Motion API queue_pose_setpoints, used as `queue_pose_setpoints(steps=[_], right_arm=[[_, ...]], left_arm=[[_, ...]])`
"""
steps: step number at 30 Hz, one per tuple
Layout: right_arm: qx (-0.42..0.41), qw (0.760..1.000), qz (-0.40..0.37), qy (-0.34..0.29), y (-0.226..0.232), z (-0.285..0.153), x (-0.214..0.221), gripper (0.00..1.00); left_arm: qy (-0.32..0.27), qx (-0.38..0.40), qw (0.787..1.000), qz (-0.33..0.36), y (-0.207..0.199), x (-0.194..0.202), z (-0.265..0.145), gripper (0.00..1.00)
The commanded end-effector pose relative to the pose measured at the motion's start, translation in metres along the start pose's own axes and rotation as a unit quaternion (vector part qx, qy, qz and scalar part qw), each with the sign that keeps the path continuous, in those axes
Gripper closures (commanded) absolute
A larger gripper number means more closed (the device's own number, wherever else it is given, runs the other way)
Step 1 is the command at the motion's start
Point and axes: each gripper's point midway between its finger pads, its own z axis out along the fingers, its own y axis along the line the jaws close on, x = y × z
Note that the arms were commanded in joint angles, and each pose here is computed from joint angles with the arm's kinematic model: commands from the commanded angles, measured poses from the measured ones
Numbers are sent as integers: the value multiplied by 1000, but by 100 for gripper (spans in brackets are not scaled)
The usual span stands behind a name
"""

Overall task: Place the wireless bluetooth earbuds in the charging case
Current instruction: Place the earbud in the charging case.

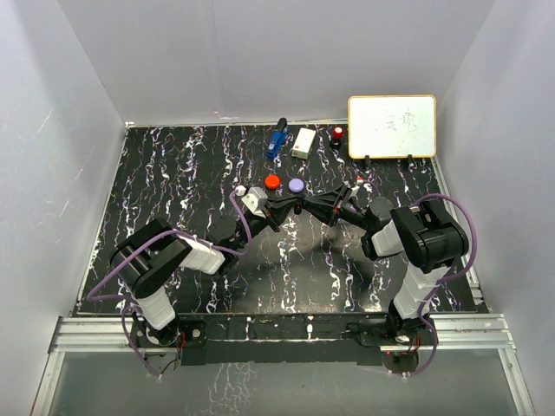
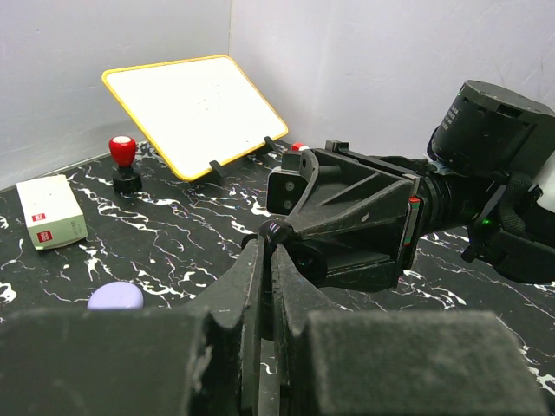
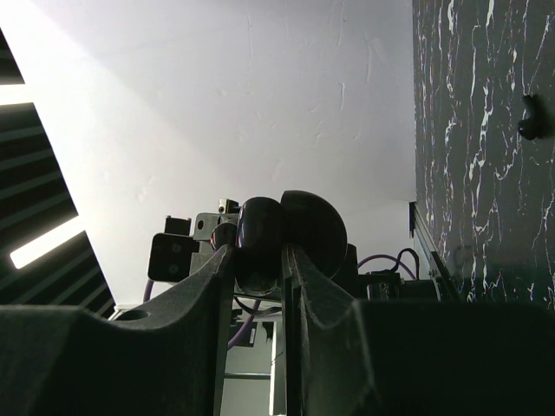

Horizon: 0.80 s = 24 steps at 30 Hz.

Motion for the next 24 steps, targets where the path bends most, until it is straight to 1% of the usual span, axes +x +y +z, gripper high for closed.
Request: queue_pose_setpoints(steps=[1,24], right_arm=[[-132,980,-146,36,67,-7,29,100],[-131,980,-145,35,65,-6,28,100]], left_arm=[[-105,24,994,17,-10,-59,3,100],[-104,24,994,16,-11,-60,-2,100]])
